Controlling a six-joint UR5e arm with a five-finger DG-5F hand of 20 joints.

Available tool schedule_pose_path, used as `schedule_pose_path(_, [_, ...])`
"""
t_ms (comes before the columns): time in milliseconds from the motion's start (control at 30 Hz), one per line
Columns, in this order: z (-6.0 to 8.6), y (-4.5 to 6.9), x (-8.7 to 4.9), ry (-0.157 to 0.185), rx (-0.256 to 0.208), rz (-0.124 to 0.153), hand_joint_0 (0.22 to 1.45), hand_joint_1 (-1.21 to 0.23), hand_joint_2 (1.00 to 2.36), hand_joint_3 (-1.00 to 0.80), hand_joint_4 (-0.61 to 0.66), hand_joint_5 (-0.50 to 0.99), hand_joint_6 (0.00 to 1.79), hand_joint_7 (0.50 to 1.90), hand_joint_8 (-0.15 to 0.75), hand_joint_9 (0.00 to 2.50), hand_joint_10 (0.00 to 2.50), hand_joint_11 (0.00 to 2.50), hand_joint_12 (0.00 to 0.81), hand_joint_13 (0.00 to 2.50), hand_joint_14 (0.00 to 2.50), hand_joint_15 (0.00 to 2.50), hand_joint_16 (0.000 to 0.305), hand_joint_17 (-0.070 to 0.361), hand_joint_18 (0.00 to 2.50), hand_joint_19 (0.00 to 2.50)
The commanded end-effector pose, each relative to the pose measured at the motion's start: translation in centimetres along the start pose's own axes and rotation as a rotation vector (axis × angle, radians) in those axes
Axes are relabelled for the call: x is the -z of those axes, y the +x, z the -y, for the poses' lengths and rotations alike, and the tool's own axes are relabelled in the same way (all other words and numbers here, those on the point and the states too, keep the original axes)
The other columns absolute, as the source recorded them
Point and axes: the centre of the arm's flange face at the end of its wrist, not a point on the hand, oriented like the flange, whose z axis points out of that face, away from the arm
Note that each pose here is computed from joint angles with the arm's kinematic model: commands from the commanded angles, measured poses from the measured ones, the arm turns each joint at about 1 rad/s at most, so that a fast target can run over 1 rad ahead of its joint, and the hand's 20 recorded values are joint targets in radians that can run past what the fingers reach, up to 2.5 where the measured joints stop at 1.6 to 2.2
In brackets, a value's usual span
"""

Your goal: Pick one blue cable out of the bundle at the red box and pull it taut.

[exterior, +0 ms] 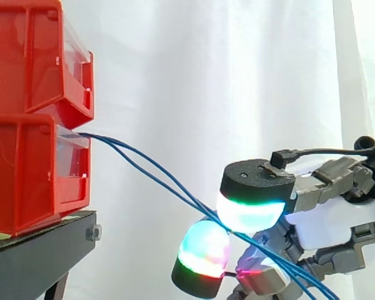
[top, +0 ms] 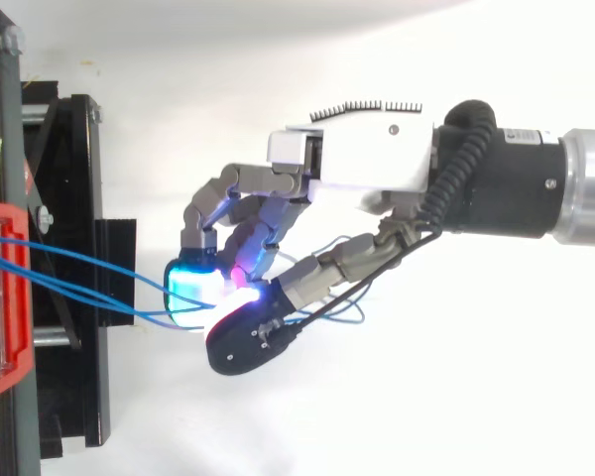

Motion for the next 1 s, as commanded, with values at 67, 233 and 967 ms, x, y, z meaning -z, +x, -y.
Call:
schedule_pose_path(67, [-0.2,1.9,0.1,0.005,0.01,-0.01,0.6,-0.66,1.01,-0.32,0.11,-0.2,0.9,0.86,0.319,1.2,0.01,1.19,0.376,0.73,0.01,0.4,0.056,0.126,0.35,0.06])
schedule_pose_path(233, [-0.2,3.3,0.2,0.018,0.008,-0.005,0.59,-0.61,1.02,-0.27,0.11,-0.19,0.9,0.89,0.325,1.22,0.01,1.18,0.379,0.72,0.01,0.4,0.056,0.126,0.33,0.07])
schedule_pose_path(967, [-3.8,3.6,0.9,0.078,-0.029,-0.011,0.79,-0.86,1.01,-0.4,-0.08,-0.21,0.96,1.01,0.312,1.15,0.01,1.17,0.36,0.76,0.01,0.38,0.052,0.118,0.44,0.02])
